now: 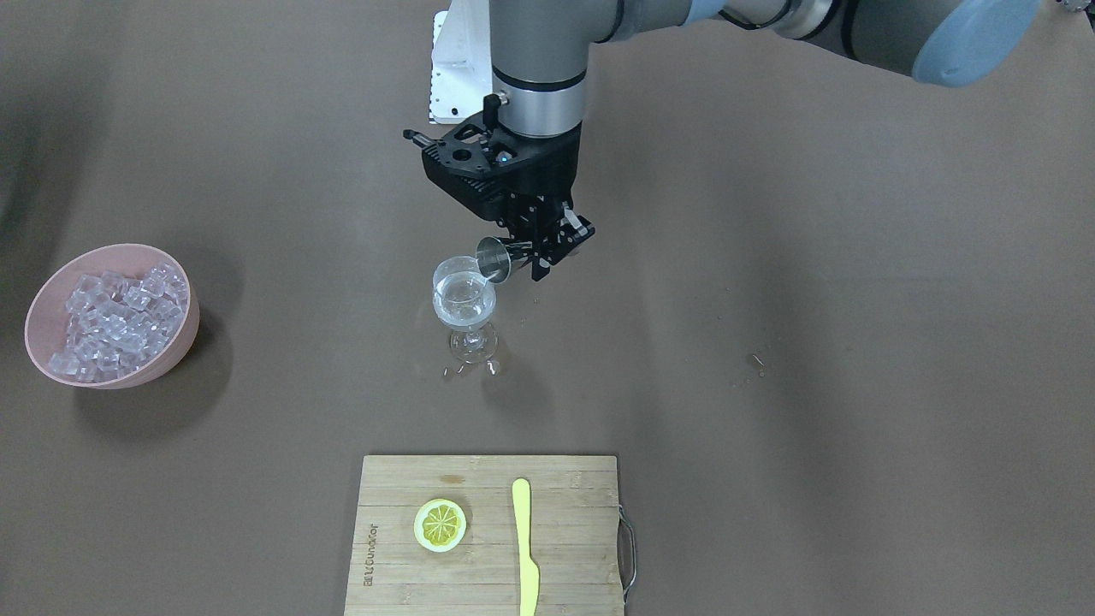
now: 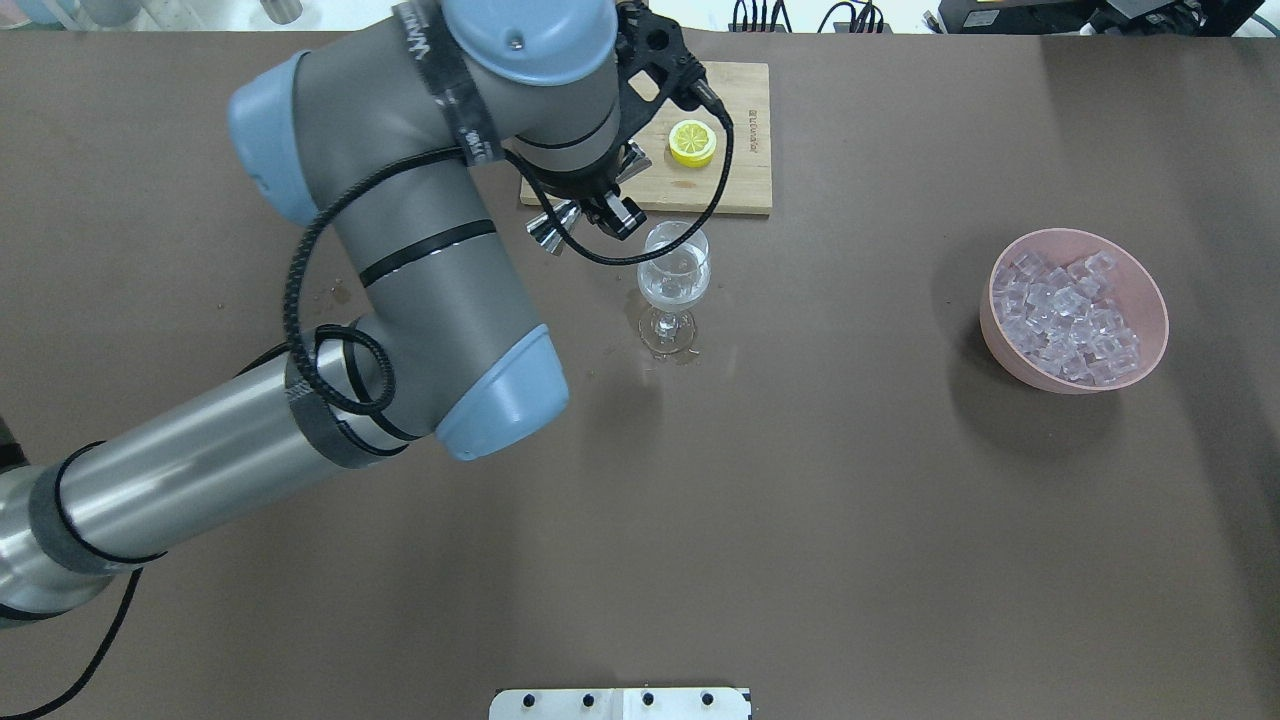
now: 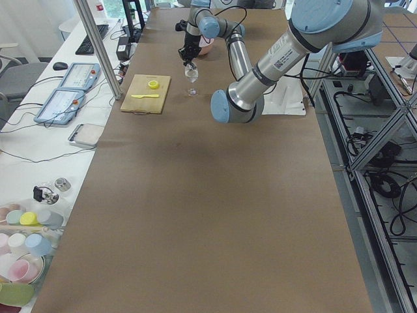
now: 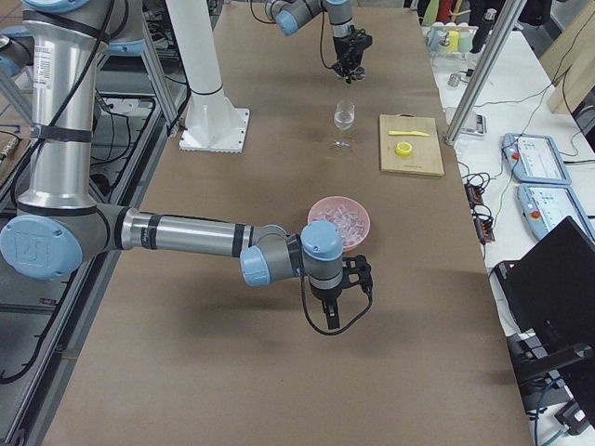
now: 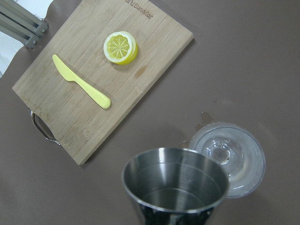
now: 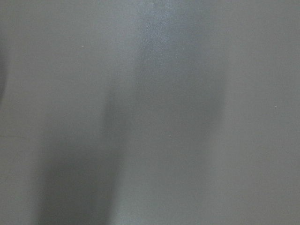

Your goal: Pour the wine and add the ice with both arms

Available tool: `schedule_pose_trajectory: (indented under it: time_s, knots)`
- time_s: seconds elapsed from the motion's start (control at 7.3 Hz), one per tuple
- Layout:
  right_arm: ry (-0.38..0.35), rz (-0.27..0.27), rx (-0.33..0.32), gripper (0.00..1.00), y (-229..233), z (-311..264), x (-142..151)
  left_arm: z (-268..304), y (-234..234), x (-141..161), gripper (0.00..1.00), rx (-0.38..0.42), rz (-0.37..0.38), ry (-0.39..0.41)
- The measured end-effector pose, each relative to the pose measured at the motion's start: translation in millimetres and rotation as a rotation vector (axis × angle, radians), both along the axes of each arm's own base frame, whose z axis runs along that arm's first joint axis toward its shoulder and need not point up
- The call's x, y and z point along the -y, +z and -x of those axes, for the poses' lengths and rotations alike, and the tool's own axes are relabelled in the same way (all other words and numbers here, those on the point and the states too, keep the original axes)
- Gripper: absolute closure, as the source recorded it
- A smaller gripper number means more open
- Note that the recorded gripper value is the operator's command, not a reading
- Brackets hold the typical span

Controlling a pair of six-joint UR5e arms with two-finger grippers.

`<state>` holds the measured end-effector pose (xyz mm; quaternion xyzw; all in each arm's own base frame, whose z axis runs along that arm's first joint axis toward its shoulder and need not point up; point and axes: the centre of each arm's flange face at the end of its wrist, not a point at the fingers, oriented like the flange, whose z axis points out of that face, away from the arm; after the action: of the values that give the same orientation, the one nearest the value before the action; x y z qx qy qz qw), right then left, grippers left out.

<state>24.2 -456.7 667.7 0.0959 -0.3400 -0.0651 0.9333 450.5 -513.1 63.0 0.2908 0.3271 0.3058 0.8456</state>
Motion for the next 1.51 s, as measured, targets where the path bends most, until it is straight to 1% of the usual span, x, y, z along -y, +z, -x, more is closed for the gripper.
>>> schedule_pose_trajectory:
  time_s: [0.14,0.41,0.55,0.69,0.96,1.1,1.37,1.51]
  knots:
    - [0.000,0.000,0.000,0.00,0.4,0.0,-0.3,25.4,28.1,7.3,1.00,-0.031,0.009,-0.029]
    - [-0.001,0.001,0.000,0.00,1.9,-0.2,-2.1,84.8,87.1,33.8,1.00,-0.074,0.041,-0.101]
    - [-0.001,-0.006,0.000,0.00,4.6,-0.4,-4.5,116.9,119.1,47.7,1.00,-0.092,0.053,-0.135]
    - [-0.001,-0.019,0.002,0.00,9.4,-0.9,-9.5,147.8,153.0,54.6,1.00,-0.110,0.053,-0.162]
    - [0.005,-0.032,0.005,0.00,14.1,-1.8,-18.5,195.1,222.2,50.2,1.00,-0.154,0.020,-0.203]
    - [0.023,-0.024,0.009,0.00,12.4,-1.9,-19.4,213.2,260.8,40.3,1.00,-0.188,-0.008,-0.223]
    - [0.051,-0.013,0.016,0.00,7.4,-1.8,-17.5,236.4,344.1,19.6,1.00,-0.295,-0.062,-0.296]
    - [0.054,-0.014,0.017,0.00,5.9,-1.6,-16.1,240.8,385.0,16.3,1.00,-0.361,-0.090,-0.330]
